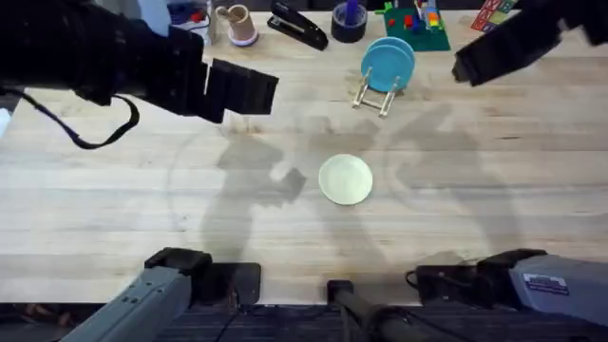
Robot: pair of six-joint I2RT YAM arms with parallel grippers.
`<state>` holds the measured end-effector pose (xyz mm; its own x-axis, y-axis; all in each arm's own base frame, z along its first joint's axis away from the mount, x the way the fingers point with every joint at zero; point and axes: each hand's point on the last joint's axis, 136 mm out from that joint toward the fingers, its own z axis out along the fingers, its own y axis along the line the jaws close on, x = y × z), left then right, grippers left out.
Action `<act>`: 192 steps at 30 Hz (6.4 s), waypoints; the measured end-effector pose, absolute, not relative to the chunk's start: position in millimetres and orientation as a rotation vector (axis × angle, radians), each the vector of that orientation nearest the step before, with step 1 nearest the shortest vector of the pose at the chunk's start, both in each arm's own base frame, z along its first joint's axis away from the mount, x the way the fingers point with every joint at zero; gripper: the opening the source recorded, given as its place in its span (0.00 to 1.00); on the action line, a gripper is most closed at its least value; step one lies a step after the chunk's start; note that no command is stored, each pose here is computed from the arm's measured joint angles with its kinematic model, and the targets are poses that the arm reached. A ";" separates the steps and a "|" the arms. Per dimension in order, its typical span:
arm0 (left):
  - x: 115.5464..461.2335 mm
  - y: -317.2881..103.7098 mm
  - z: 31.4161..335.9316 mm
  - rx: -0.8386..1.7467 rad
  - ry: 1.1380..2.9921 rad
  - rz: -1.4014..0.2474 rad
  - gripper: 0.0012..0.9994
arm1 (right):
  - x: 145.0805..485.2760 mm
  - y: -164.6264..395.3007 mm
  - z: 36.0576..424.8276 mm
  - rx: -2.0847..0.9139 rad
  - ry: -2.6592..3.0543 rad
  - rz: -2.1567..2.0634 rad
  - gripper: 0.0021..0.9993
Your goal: Pick up the plates from the table one by one and place each into a slot on the dish rack.
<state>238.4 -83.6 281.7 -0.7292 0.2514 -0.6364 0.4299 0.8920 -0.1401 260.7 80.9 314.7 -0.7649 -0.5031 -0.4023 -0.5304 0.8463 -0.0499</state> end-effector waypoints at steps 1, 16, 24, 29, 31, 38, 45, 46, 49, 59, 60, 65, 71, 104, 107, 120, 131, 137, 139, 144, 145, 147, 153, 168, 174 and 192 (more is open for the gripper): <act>238.4 -83.6 281.7 0.487 2.419 -0.369 0.99 | 259.6 80.6 308.0 -0.760 2.643 0.097 1.00; 230.7 -82.6 276.0 0.487 2.459 -0.376 0.99 | 238.3 97.2 224.8 -0.594 2.852 0.319 1.00; 228.6 -82.4 273.3 0.481 2.478 -0.381 0.70 | 225.7 95.4 212.9 -0.494 2.919 0.341 1.00; 233.0 -86.5 264.9 0.470 2.522 -0.422 0.06 | 221.7 90.9 220.9 -0.441 2.889 0.343 1.00; 234.7 -91.2 261.7 0.471 2.537 -0.463 0.04 | 219.2 86.7 228.0 -0.403 2.861 0.343 1.00; 237.8 -114.6 262.1 0.499 2.521 -0.661 0.04 | 202.7 69.6 242.6 -0.293 2.790 0.334 1.00; 244.4 -142.9 250.1 0.532 2.422 -0.906 0.04 | 189.5 60.0 236.9 -0.225 2.804 0.328 1.00; 245.9 -146.4 246.1 0.530 2.409 -0.939 0.04 | 188.2 59.4 236.4 -0.222 2.807 0.328 1.00; 249.3 -155.6 229.2 0.498 2.385 -1.041 0.04 | 185.2 58.8 235.3 -0.219 2.818 0.328 1.00; 248.2 -169.4 165.0 0.341 2.361 -1.261 0.04 | 184.7 58.8 235.1 -0.219 2.820 0.328 1.00; 246.0 -170.0 159.1 0.326 2.365 -1.279 0.04 | 184.6 58.8 235.0 -0.219 2.821 0.328 1.00; 230.8 -170.6 124.6 0.234 2.407 -1.351 0.04 | 184.6 58.7 235.0 -0.219 2.821 0.328 1.00; 224.4 -170.2 109.9 0.181 2.425 -1.375 0.04 | 184.5 58.7 235.0 -0.219 2.822 0.328 1.00; 210.0 -213.7 47.9 0.256 2.593 -1.551 0.04 | 179.6 58.1 233.4 -0.217 2.843 0.328 1.00; 210.6 -213.9 41.0 0.246 2.607 -1.554 0.04 | 179.6 58.1 233.4 -0.218 2.843 0.328 1.00; 207.0 -216.5 35.4 0.193 2.635 -1.634 0.04 | 180.4 53.1 232.4 -0.212 2.846 0.285 0.99; 207.4 -216.3 35.0 0.166 2.647 -1.635 0.04 | 184.6 54.1 233.7 -0.213 2.828 0.289 0.99; 207.9 -216.1 34.5 0.151 2.653 -1.632 0.04 | 193.1 66.2 226.2 -0.229 2.799 0.381 0.99; 208.1 -216.1 34.4 0.143 2.656 -1.633 0.04 | 191.9 71.0 217.6 -0.233 2.813 0.424 0.99; 208.4 -216.0 34.2 0.137 2.658 -1.631 0.04 | 190.3 83.1 198.7 -0.239 2.831 0.534 0.99; 208.5 -216.0 34.2 0.136 2.658 -1.631 0.04 | 190.5 85.6 195.8 -0.241 2.830 0.556 0.99; 208.5 -215.9 34.1 0.131 2.661 -1.631 0.04 | 191.2 90.0 191.4 -0.245 2.824 0.595 0.99; 209.2 -216.0 33.9 0.119 2.666 -1.628 0.04 | 192.5 101.0 180.6 -0.254 2.808 0.693 0.99; 210.1 -216.1 33.4 0.100 2.675 -1.622 0.04 | 197.2 123.1 140.4 -0.277 2.741 0.896 0.99; 210.1 -216.1 33.5 0.099 2.675 -1.622 0.04 | 200.1 128.8 122.3 -0.261 2.763 0.958 1.00; 210.9 -218.0 32.8 0.081 2.691 -1.611 0.04 | 228.4 147.5 87.0 -0.243 2.791 1.144 0.99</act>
<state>210.9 -218.0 32.8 -0.9987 0.0422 -0.0302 0.0466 0.4716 -0.8806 228.4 147.5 87.0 -0.9804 -0.1042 -0.1672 -0.1915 0.7023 0.6856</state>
